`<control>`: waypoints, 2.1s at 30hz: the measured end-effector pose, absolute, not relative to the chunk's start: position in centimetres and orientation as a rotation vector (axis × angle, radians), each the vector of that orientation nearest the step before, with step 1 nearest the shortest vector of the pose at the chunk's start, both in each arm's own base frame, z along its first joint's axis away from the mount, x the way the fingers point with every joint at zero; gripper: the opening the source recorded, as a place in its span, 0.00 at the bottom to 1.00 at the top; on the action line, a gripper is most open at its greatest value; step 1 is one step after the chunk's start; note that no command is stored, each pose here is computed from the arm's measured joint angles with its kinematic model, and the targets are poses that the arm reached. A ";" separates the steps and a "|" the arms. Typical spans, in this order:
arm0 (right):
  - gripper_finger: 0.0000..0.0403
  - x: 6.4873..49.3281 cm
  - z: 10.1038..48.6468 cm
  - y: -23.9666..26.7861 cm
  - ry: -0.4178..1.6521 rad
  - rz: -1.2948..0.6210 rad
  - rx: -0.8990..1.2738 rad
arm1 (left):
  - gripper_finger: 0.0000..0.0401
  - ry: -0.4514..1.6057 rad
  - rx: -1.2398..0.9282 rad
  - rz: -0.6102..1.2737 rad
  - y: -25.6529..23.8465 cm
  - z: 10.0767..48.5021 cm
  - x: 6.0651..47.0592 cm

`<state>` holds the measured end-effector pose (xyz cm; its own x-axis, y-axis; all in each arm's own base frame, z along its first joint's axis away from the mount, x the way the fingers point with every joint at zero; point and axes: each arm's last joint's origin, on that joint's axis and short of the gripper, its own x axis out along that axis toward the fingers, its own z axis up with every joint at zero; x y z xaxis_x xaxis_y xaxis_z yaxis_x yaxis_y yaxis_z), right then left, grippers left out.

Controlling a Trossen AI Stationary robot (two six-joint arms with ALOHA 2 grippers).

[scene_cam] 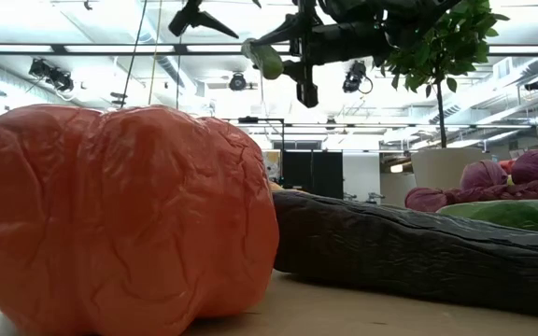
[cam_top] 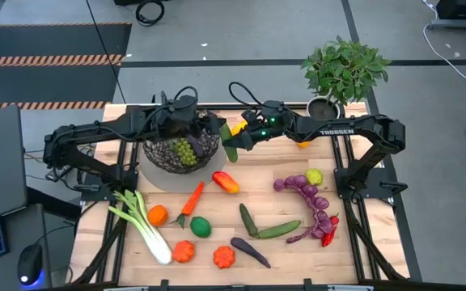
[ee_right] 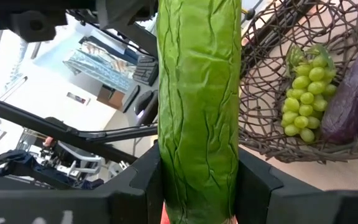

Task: Build produce basket
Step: Put the top green cucumber into the black wire basket

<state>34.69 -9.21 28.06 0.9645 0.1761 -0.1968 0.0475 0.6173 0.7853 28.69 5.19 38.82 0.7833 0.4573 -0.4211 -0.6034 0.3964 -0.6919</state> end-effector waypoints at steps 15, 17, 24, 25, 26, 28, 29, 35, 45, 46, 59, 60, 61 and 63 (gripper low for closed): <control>0.36 34.7 27.9 -9.2 0.273 0.064 0.925 | 0.73 0.275 -0.932 0.720 5.1 36.7 30.3; 0.36 34.8 28.3 -9.2 0.245 0.085 0.902 | 0.73 0.311 -0.946 0.735 5.1 36.3 30.2; 0.36 34.6 28.5 -9.6 0.235 0.093 0.902 | 0.73 0.333 -0.965 0.757 5.0 36.2 29.7; 0.36 34.6 28.5 -9.7 0.238 0.096 0.904 | 0.73 0.327 -0.968 0.758 5.0 36.2 29.6; 0.36 34.5 28.4 -9.9 0.241 0.097 0.907 | 0.73 0.323 -0.972 0.758 5.0 36.3 29.6; 0.36 34.4 28.4 -10.1 0.244 0.089 0.911 | 0.73 0.325 -0.985 0.765 5.0 36.3 29.5; 0.36 34.4 28.4 -10.3 0.243 0.084 0.913 | 0.73 0.322 -0.988 0.765 5.0 36.4 29.4; 0.36 34.3 28.6 -10.5 0.218 0.086 0.920 | 0.73 0.344 -0.984 0.786 5.2 35.9 29.7; 0.36 34.5 28.7 -10.1 0.204 0.098 0.903 | 0.73 0.281 -0.991 0.790 5.9 35.8 30.5; 0.36 34.5 28.8 -10.2 0.195 0.100 0.902 | 0.73 0.274 -0.989 0.793 6.0 35.9 30.5; 0.36 34.6 28.9 -9.8 0.185 0.093 0.941 | 0.61 0.270 -0.982 0.783 6.0 36.0 30.6; 0.36 34.6 28.9 -9.8 0.185 0.093 0.944 | 0.58 0.269 -0.983 0.781 6.0 36.0 30.6; 0.36 34.6 28.9 -9.8 0.185 0.092 0.945 | 0.55 0.268 -0.984 0.780 6.0 36.0 30.6; 0.36 34.6 28.9 -9.8 0.184 0.090 0.946 | 0.49 0.266 -0.973 0.773 6.0 36.0 30.6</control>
